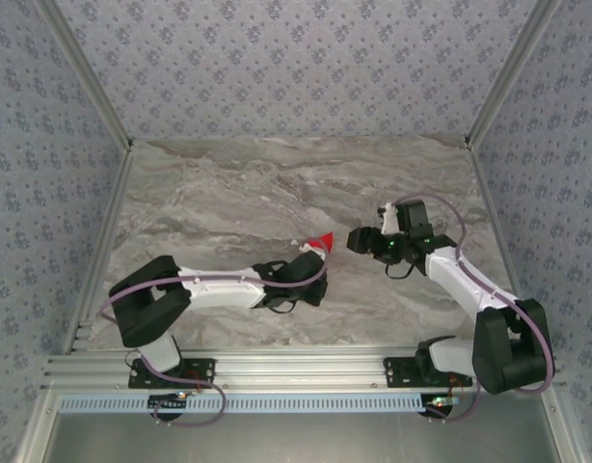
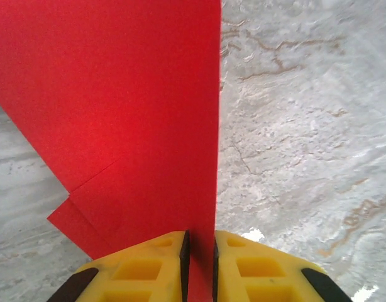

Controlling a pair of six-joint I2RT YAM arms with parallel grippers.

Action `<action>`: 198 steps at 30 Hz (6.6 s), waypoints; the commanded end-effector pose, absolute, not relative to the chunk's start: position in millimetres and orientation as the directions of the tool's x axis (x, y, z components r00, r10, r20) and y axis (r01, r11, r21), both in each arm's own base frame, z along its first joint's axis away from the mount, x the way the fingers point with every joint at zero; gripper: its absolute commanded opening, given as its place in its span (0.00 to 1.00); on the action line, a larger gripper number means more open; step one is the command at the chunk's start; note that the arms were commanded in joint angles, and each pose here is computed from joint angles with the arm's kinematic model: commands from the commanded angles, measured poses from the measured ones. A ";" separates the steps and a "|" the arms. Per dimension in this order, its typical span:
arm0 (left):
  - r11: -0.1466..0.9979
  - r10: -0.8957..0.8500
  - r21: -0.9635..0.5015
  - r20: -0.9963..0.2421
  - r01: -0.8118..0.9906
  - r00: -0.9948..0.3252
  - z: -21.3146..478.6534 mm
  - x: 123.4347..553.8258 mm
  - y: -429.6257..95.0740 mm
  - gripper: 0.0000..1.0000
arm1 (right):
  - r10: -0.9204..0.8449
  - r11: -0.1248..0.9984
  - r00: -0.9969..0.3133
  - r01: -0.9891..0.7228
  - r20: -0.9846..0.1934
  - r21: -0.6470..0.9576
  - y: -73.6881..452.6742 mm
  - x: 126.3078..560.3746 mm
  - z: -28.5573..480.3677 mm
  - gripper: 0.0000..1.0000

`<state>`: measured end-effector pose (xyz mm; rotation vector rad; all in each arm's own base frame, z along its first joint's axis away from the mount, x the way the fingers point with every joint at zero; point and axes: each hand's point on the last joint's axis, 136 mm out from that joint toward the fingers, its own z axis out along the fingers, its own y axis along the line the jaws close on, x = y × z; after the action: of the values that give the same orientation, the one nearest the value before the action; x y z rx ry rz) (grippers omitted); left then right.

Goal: Fold a paper plane with a square sheet of paper (fold left side to right side)
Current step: Place the paper at the center of the table, then fold the wing for the fifth time at the center of the table.

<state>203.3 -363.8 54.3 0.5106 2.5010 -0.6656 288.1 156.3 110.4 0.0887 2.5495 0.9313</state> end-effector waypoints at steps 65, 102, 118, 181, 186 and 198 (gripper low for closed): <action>0.660 0.580 0.747 -0.434 0.084 -0.689 149.5 254.1 -239.0 0.00 | 0.236 0.943 -0.824 0.065 -0.516 0.327 73.4 248.3 117.3 0.77; 0.909 0.410 0.092 -0.368 0.406 -0.835 43.5 217.4 -358.9 0.00 | 0.219 0.781 -0.916 -0.041 -0.335 0.623 119.5 245.9 86.5 0.79; 0.946 0.284 -0.017 -0.430 0.322 -0.857 70.1 229.5 -336.8 0.00 | 0.113 0.778 -0.941 -0.116 -0.319 0.618 147.7 244.9 72.4 0.79; 0.640 -0.061 -0.731 -0.355 0.236 -0.933 56.6 225.7 -305.7 0.00 | 0.034 0.593 -0.942 -0.249 -0.333 0.766 294.0 301.8 63.5 0.70; 0.640 -0.070 -0.736 -0.342 0.221 -0.937 52.6 226.6 -303.6 0.00 | 0.021 0.590 -0.943 -0.257 -0.333 0.765 306.9 305.7 60.6 0.69; 0.653 -0.090 -0.739 -0.292 0.165 -0.952 35.1 229.2 -301.5 0.00 | 0.014 0.649 -0.962 -0.198 -0.272 0.734 314.7 309.6 41.0 0.65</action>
<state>228.9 -300.0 37.8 0.0715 2.5689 -1.1601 306.8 313.0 48.4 -0.1829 2.5692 1.2556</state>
